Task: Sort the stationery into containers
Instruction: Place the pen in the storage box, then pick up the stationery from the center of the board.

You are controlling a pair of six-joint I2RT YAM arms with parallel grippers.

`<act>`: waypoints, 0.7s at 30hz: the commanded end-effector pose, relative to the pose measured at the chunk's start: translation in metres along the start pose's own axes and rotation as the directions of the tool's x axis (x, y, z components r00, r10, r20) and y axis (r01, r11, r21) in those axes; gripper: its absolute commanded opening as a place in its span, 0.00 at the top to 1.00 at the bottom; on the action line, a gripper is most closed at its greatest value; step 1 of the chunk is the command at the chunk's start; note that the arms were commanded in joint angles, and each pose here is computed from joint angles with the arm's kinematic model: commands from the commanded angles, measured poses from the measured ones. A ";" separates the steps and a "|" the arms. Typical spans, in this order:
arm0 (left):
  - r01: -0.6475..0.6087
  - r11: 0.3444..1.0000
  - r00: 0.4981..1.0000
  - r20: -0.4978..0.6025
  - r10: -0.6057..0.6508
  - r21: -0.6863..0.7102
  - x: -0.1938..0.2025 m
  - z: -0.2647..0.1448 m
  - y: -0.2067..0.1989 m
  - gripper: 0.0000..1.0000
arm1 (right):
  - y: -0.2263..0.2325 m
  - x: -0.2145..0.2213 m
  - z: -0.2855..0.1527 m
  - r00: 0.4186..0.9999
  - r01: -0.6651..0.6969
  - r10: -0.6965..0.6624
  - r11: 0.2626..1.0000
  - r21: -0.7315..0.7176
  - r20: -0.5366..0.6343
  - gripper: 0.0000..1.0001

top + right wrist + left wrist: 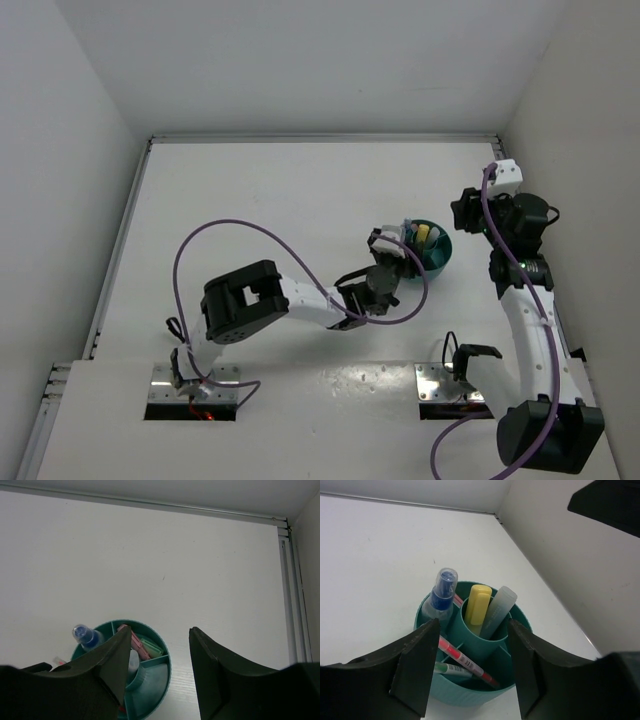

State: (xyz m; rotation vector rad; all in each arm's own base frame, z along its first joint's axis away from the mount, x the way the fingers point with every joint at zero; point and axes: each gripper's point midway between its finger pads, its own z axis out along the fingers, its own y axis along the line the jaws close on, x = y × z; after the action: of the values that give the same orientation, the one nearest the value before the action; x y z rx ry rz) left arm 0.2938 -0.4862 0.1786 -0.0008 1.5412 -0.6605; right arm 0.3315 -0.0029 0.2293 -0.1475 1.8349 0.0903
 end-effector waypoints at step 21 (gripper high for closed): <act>-0.218 0.975 0.838 -0.520 0.168 -0.038 -0.156 -0.094 0.171 0.12 | 0.161 0.039 -0.081 0.943 0.155 -0.331 0.409 -0.899 0.012 0.62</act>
State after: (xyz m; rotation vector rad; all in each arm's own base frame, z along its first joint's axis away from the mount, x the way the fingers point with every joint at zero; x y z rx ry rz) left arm 0.3335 -0.2568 0.3450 -0.0214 1.7025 -0.4743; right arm 0.2610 0.1100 0.2033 -0.9557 1.8603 0.6938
